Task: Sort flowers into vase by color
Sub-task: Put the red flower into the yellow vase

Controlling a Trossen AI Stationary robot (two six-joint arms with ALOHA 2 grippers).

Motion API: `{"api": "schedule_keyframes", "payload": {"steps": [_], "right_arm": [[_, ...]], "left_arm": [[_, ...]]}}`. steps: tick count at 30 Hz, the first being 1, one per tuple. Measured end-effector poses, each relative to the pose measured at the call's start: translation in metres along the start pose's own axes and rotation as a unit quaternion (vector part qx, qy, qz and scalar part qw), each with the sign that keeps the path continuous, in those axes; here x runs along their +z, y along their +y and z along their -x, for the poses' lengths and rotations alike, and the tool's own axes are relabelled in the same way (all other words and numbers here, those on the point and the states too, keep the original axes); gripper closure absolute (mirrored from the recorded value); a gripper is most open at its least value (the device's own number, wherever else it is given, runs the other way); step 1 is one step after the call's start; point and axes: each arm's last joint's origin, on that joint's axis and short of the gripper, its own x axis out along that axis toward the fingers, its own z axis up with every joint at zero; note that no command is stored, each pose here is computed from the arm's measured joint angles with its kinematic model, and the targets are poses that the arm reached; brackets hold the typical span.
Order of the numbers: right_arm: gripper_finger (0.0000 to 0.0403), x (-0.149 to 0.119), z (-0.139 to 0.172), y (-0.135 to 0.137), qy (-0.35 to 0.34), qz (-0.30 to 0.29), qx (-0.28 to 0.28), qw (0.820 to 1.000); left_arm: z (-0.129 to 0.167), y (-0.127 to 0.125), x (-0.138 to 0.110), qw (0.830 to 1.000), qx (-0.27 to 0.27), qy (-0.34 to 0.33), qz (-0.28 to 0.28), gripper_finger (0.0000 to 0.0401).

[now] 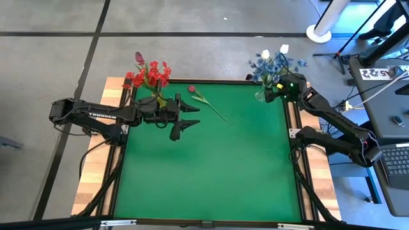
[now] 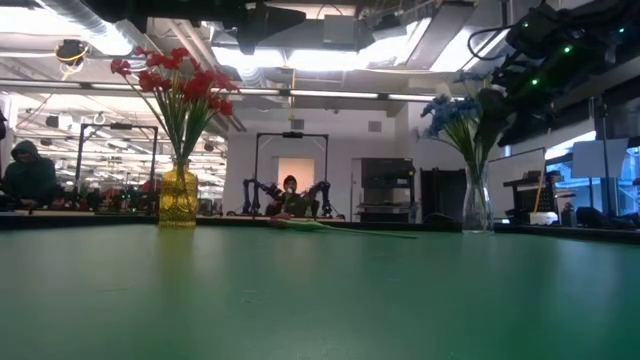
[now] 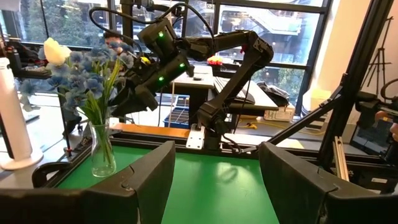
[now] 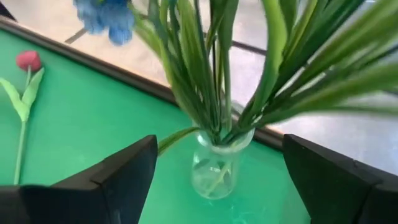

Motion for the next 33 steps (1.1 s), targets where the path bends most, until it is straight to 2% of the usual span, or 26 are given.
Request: {"api": "schedule_keyframes", "payload": {"steps": [11,18,27,33], "right_arm": [[0.0059,-0.013,0.003,0.0,0.082,0.034,0.017,0.996],[0.0059,-0.006,0.017,0.0,0.12,0.039,0.036,0.991],[0.0059,0.022,0.056,0.002,0.028,0.011,0.127,0.991],[0.0059,0.032,0.095,0.001,-0.041,-0.008,0.2,0.979]], "left_arm": [[0.0,0.0,0.0,1.0,0.001,0.0,0.0,0.0172],[0.0,0.001,0.0,1.0,0.01,0.0,-0.004,0.0172],[0.0,0.001,0.0,1.0,0.01,0.0,-0.004,0.0172],[0.0,0.001,-0.003,1.0,0.012,0.012,-0.004,0.0172]]}}
